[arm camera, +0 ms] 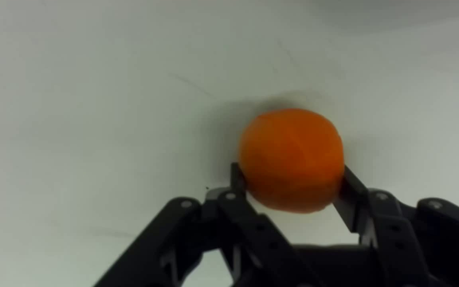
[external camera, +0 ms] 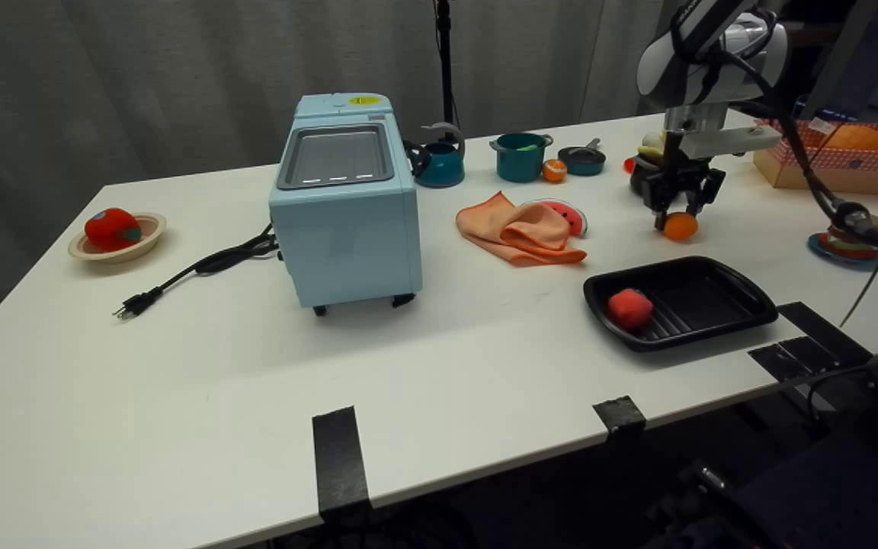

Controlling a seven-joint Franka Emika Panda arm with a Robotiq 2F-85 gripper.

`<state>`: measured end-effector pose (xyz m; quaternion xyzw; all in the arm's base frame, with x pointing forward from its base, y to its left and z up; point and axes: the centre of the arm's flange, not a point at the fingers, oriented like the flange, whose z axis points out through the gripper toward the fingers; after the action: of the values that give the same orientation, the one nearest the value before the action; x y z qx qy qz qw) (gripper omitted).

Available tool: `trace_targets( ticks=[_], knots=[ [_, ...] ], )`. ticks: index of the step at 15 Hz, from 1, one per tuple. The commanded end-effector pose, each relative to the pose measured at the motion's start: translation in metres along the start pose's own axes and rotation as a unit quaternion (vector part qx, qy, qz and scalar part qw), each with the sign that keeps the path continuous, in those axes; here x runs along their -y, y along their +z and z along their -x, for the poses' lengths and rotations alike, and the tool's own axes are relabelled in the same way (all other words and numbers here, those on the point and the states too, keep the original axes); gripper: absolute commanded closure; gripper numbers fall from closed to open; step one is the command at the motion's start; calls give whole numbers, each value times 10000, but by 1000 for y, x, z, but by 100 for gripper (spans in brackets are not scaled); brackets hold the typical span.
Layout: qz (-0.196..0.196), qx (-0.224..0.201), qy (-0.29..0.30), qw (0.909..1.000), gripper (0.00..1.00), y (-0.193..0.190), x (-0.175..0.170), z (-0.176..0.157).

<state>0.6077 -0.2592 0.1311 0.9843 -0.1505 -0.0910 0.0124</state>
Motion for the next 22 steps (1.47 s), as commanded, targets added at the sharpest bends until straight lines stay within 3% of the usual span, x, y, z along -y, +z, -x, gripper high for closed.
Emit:
trace_targets(
  ticks=[1, 5, 15, 18, 22],
  knots=[
    [17, -56, 93, 9999, 73, -1, -1, -15],
    [15, -196, 118, 9997, 98, -21, -4, -21],
    [-43, -1342, 540, 9895, 96, -125, -4, -72],
    [56, -1605, 671, 9847, 96, -142, -8, -83],
    [215, -1693, 908, 9811, 96, -136, -24, -91]
  ],
)
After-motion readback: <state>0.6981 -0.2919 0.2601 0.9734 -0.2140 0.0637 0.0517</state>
